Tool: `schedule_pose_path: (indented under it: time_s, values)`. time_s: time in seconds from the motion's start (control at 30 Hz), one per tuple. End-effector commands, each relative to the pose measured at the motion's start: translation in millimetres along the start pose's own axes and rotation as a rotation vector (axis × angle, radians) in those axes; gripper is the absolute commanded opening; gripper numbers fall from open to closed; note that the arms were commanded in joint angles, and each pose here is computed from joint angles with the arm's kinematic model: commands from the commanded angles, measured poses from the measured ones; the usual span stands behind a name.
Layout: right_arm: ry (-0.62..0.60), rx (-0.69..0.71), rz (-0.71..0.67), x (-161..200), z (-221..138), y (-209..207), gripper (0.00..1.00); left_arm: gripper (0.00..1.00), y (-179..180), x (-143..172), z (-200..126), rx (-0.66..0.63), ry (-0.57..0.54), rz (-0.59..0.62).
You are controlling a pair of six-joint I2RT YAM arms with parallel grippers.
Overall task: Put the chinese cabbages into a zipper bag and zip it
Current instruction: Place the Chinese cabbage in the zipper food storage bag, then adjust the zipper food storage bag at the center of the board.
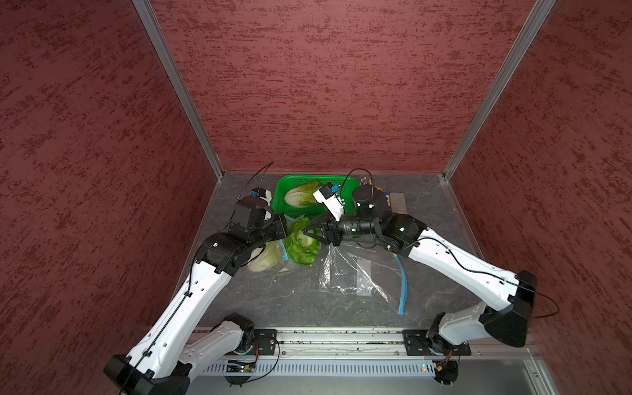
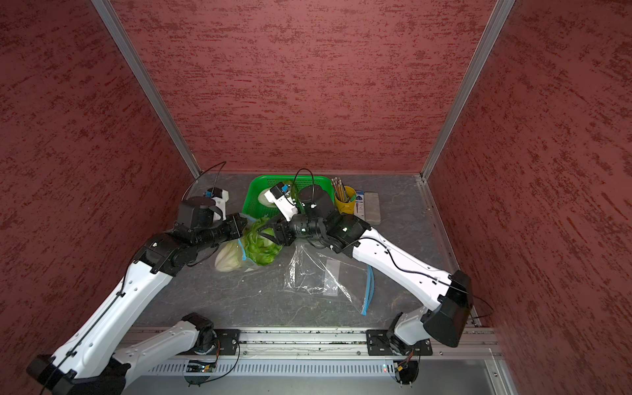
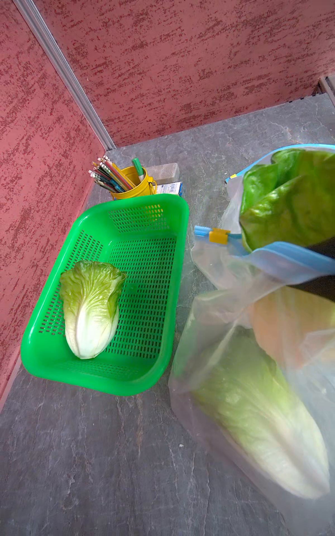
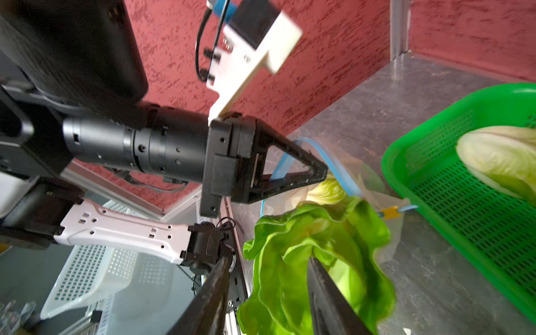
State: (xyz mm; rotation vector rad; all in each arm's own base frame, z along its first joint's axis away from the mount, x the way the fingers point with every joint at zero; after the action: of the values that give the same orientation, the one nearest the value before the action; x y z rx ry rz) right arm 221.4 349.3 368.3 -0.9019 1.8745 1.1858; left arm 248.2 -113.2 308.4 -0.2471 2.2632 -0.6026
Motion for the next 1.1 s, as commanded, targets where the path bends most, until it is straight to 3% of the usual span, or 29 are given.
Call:
schedule_pose_path:
  time_s: [0.0, 0.1, 0.23, 0.63, 0.8, 1.07]
  values:
    - [-0.049, 0.136, 0.106, -5.6, -18.4, -19.5, 0.49, 0.00, -3.7, -8.7, -3.1, 0.034, -0.052, -0.014]
    - [-0.027, 0.266, 0.225, 10.0, -26.5, -45.8, 0.49, 0.00, -1.7, -8.6, -1.5, 0.029, -0.053, -0.024]
    - [0.006, 0.338, 0.330, 38.0, -28.8, -64.7, 0.49, 0.00, 3.0, -7.9, -0.4, 0.015, -0.060, -0.041]
    - [0.001, 0.121, 0.593, 104.1, 2.0, -64.3, 0.43, 0.00, 5.5, -12.1, 2.1, 0.017, -0.095, -0.086]
    - [-0.048, -0.018, 0.664, 112.0, 8.2, -54.4, 0.40, 0.00, 4.8, -12.2, 3.7, 0.019, -0.093, -0.091]
    - [-0.062, -0.118, 0.711, 116.5, 22.7, -45.8, 0.36, 0.00, 5.2, -10.7, 5.1, 0.021, -0.087, -0.093]
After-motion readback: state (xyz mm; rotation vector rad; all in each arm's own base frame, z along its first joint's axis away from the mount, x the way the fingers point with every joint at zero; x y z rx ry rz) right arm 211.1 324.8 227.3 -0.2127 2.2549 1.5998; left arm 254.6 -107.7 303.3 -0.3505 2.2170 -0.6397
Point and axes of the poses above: each gripper's point midway between its finger pads, its own z axis out along the fingers, its own y axis along the line the jaws close on, x = y × z, the point moved 4 cm from there along -z, back along the fingers, and after that the axes turned 3 degrees about -z, right-handed, at the moved point
